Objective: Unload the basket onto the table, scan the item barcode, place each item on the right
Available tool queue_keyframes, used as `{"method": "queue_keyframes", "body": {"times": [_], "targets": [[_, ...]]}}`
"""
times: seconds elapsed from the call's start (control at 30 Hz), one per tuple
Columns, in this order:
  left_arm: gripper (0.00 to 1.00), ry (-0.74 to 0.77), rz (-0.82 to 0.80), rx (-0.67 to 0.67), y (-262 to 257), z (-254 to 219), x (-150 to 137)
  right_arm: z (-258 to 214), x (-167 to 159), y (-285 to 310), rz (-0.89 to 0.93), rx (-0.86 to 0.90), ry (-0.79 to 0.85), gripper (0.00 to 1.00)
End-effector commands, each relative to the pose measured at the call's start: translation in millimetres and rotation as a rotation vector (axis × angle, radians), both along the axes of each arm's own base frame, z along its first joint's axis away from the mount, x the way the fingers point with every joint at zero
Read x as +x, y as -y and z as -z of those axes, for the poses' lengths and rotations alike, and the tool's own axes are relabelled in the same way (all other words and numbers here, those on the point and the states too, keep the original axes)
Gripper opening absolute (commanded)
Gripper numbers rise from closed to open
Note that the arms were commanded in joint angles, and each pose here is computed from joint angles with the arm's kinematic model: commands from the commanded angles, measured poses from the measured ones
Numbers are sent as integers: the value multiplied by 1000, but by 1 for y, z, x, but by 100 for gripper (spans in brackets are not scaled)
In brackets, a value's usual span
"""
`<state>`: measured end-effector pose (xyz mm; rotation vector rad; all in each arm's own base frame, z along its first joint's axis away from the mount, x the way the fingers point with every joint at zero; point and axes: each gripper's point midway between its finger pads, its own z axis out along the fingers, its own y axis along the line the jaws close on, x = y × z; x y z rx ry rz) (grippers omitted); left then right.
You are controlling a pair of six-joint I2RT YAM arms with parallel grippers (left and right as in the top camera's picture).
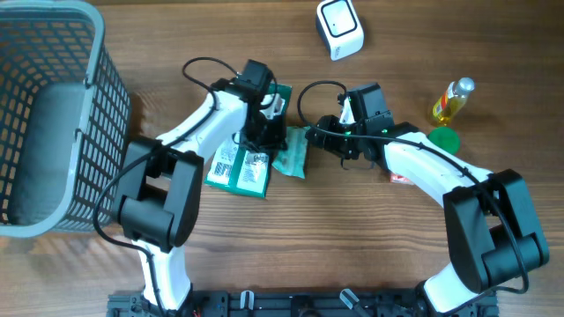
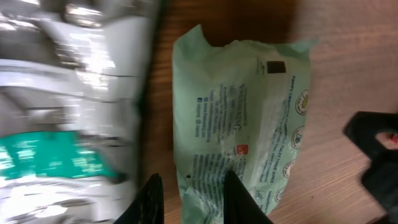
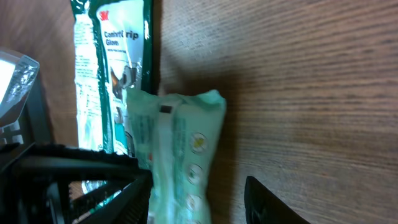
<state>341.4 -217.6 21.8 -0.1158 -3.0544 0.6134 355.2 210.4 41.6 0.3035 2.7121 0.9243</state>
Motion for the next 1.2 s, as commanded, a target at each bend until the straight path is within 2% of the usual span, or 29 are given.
{"method": "queue_keyframes", "body": {"times": [0.0, 0.27, 0.43, 0.5, 0.87, 1.17], "targets": [[18, -15, 42, 16, 15, 9, -14, 11, -7, 5, 8, -25, -45, 45], [18, 7, 99, 9, 35, 9, -23, 6, -7, 17, 7, -39, -38, 41], [13, 21, 102, 30, 34, 10, -22, -1, -5, 25, 10, -30, -28, 17], [13, 22, 102, 30, 34, 10, -22, -2, -6, 23, 2, -18, -34, 4], [14, 22, 102, 30, 34, 10, -22, 14, -15, 13, -9, 7, -104, 4], [15, 22, 102, 30, 34, 10, -22, 26, -14, 25, 30, -83, -106, 4]]}}
